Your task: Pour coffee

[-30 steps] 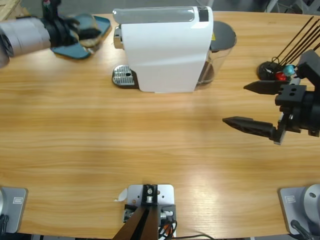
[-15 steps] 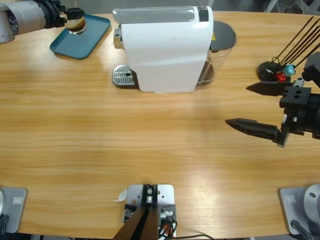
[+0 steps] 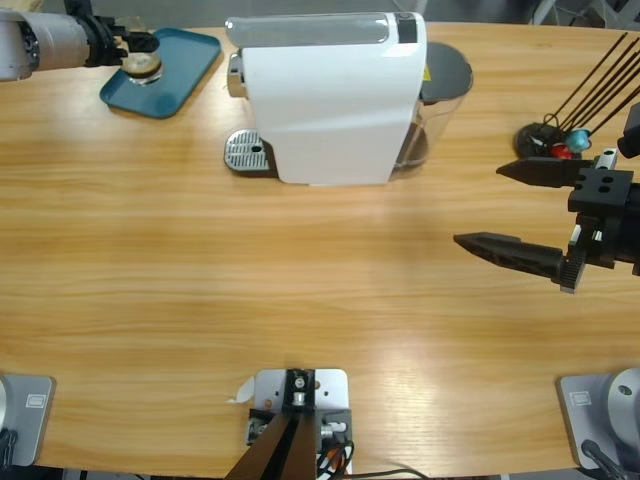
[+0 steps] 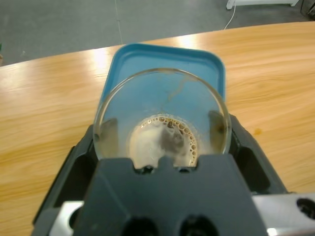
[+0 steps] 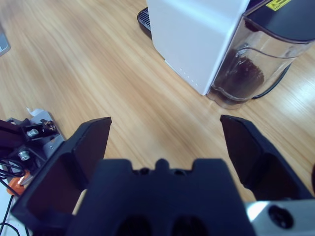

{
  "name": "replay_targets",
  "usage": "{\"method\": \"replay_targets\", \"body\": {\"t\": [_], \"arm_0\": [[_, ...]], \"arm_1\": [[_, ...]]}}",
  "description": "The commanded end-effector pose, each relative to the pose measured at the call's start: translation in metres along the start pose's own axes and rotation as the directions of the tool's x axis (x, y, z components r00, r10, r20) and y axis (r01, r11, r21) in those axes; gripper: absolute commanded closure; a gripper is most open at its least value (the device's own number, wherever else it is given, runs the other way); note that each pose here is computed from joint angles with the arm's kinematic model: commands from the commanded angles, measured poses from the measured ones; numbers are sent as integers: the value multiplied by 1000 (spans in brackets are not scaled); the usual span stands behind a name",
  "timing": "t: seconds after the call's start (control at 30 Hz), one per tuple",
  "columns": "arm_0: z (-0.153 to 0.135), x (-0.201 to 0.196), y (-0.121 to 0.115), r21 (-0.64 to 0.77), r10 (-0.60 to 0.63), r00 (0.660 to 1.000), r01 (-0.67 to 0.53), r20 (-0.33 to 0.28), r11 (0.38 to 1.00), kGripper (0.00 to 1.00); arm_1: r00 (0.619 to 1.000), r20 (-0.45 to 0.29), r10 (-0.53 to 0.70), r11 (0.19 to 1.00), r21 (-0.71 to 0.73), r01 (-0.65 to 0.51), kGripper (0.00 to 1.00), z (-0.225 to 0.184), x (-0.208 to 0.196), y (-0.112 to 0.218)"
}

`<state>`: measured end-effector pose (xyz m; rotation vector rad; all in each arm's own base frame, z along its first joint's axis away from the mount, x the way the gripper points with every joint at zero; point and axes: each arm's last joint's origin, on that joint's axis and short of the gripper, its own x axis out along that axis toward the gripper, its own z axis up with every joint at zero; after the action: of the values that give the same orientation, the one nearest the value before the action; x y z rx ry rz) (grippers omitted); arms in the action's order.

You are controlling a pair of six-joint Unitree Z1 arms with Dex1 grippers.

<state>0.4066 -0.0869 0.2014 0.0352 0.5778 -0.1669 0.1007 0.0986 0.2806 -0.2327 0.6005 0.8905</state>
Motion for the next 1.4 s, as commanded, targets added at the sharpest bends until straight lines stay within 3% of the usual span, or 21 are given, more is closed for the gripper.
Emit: {"method": "replay_targets", "body": {"t": [0.03,0.43,0.6,0.77,1.0,1.23,1.4], "arm_0": [[-13,31,8,-44,25,994,-30,-102,999,506],[3,49,16,-76,31,979,-47,-203,996,497],[5,54,15,-75,26,969,-45,-244,996,328],[3,53,14,-83,-5,962,-18,-272,996,80],[-2,49,16,-99,-62,946,32,-318,995,4],[0,9,13,-52,-101,947,89,-304,995,0],[23,-56,9,-34,-167,954,164,-247,986,0]], "arm_1": [[1000,-9,12,1000,3,-12,0,-11,-1,2],[1000,-1,10,1000,2,-10,0,-12,-2,3],[1000,0,10,1000,1,-10,0,-13,-3,3],[1000,2,9,1000,1,-9,0,-13,-3,3],[1000,6,6,1000,4,-6,0,-13,-3,2],[1000,4,6,1000,4,-6,0,-13,-2,2],[1000,1,7,1000,6,-7,0,-12,-1,2]]}}
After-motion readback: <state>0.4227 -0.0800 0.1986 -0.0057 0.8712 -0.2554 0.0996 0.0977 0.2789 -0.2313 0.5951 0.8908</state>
